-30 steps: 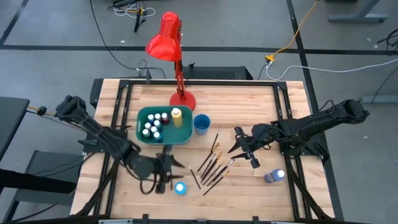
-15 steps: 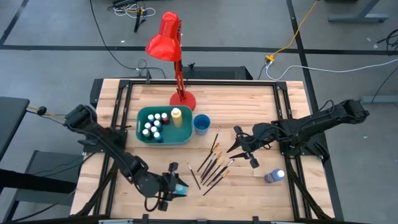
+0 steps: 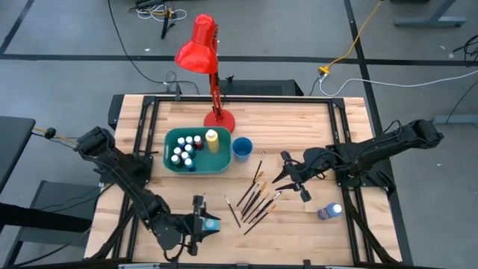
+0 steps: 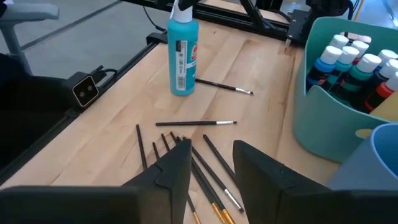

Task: Pick & Place Paint Supplies
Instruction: Put the light blue paint bottle into the green bin

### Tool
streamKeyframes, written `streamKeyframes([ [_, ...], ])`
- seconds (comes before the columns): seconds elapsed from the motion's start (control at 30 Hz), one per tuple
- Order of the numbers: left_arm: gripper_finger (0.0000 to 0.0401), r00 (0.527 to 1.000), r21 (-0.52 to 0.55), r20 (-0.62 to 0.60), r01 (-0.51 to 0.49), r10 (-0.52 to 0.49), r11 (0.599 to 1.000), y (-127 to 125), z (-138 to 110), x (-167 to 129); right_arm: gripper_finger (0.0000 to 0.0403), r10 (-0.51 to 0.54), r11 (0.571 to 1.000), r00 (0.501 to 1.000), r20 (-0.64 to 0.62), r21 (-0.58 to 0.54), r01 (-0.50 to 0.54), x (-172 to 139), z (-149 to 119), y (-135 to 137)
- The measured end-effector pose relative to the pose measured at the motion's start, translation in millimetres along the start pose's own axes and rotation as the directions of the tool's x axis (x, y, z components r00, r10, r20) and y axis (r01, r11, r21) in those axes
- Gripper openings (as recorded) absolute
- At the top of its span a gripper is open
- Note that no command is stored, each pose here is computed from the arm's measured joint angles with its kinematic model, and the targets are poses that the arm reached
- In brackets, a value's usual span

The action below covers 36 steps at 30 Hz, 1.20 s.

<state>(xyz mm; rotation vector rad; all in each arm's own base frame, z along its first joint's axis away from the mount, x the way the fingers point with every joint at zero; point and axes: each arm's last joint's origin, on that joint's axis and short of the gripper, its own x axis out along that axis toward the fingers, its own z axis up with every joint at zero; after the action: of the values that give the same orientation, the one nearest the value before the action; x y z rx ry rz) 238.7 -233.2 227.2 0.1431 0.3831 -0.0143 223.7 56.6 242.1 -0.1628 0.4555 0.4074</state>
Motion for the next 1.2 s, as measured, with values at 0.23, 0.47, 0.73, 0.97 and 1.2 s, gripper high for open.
streamKeyframes([
  [0.23,0.0178,1.0,-0.003,0.001,0.003,-0.003,1.0,1,2,-4,0.0127,-0.001,1.0,1.0,0.004,-0.006,0.001,0,0,0],
  [0.47,0.0178,0.999,-0.06,-0.04,-0.024,0.022,0.998,9,3,-12,0.0127,0.002,0.999,0.997,0.078,-0.04,0.002,0,7,-1],
  [0.73,0.0178,0.998,-0.093,-0.062,-0.026,0.021,0.995,8,-1,-11,0.0127,0.048,0.997,0.994,0.093,-0.071,-0.041,0,9,1],
  [0.97,0.0178,0.999,-0.125,-0.041,-0.035,0.03,0.992,8,1,-12,0.0127,0.048,0.997,0.994,0.093,-0.073,-0.041,0,9,1],
  [1.2,0.0178,1.0,-0.157,-0.013,-0.005,0.004,0.988,4,4,-15,0.0127,0.047,0.997,0.995,0.092,-0.072,-0.041,0,8,0],
])
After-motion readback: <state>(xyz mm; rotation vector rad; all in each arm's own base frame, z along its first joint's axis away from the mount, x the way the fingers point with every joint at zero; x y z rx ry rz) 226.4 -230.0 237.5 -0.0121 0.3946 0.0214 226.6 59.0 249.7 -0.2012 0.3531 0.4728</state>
